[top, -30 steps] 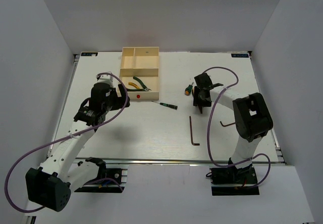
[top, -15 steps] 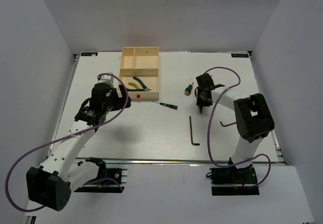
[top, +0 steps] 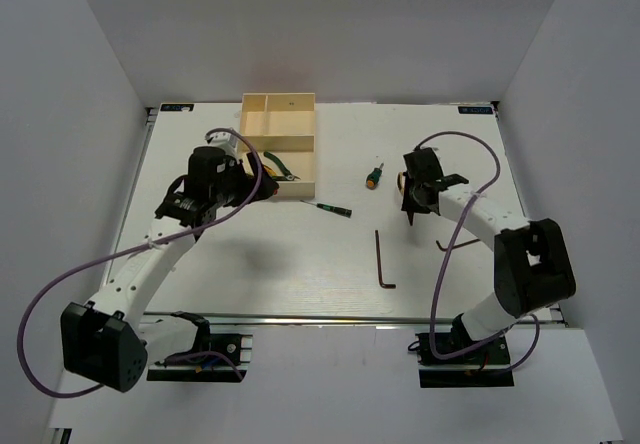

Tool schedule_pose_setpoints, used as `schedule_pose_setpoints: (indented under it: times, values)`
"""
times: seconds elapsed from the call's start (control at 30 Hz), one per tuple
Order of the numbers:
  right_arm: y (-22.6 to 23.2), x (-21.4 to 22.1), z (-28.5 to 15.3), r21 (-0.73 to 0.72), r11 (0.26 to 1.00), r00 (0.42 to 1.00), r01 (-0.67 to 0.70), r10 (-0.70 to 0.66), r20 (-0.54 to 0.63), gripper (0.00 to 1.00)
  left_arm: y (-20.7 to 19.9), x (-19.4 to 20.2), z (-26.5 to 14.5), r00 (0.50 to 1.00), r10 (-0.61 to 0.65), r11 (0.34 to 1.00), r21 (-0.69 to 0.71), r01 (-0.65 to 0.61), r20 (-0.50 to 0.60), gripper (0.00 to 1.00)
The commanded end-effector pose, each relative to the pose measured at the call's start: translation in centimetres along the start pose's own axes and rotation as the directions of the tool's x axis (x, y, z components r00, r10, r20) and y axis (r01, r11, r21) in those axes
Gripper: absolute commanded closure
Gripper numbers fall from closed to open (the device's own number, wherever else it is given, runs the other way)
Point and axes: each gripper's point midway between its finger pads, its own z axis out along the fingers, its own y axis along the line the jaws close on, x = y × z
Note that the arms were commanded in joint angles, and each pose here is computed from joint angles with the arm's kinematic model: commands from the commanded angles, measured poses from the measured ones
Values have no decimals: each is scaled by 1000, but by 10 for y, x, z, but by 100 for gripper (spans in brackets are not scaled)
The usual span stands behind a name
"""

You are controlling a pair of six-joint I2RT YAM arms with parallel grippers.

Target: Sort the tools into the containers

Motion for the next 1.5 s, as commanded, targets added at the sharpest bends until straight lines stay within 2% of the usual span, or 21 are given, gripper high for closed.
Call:
schedule_pose_setpoints:
  times: [0.0,0.23,0.43,0.87,1.2,1.47]
  values:
    - [17,-28,-29,-104,995,994,7,4,105,100,-31,-8,3,999,-34,991,131,36,-19,9]
    - [48,-48,-67,-268,962,984,39,10,179,100,-72,-14,13,998,-36,967,249,47,-46,14]
    - [73,-54,-83,-377,924,976,59,26,216,100,-101,-9,34,996,-26,962,270,50,-90,18]
    - [98,-61,-113,-464,878,959,119,20,282,100,-150,23,80,986,-24,965,253,66,-165,19]
    - [117,-55,-126,-521,836,956,174,-17,292,100,-187,28,101,984,-23,959,275,72,-178,20]
    - [126,-52,-137,-554,808,950,202,-25,311,100,-192,35,112,982,-30,962,262,79,-185,20]
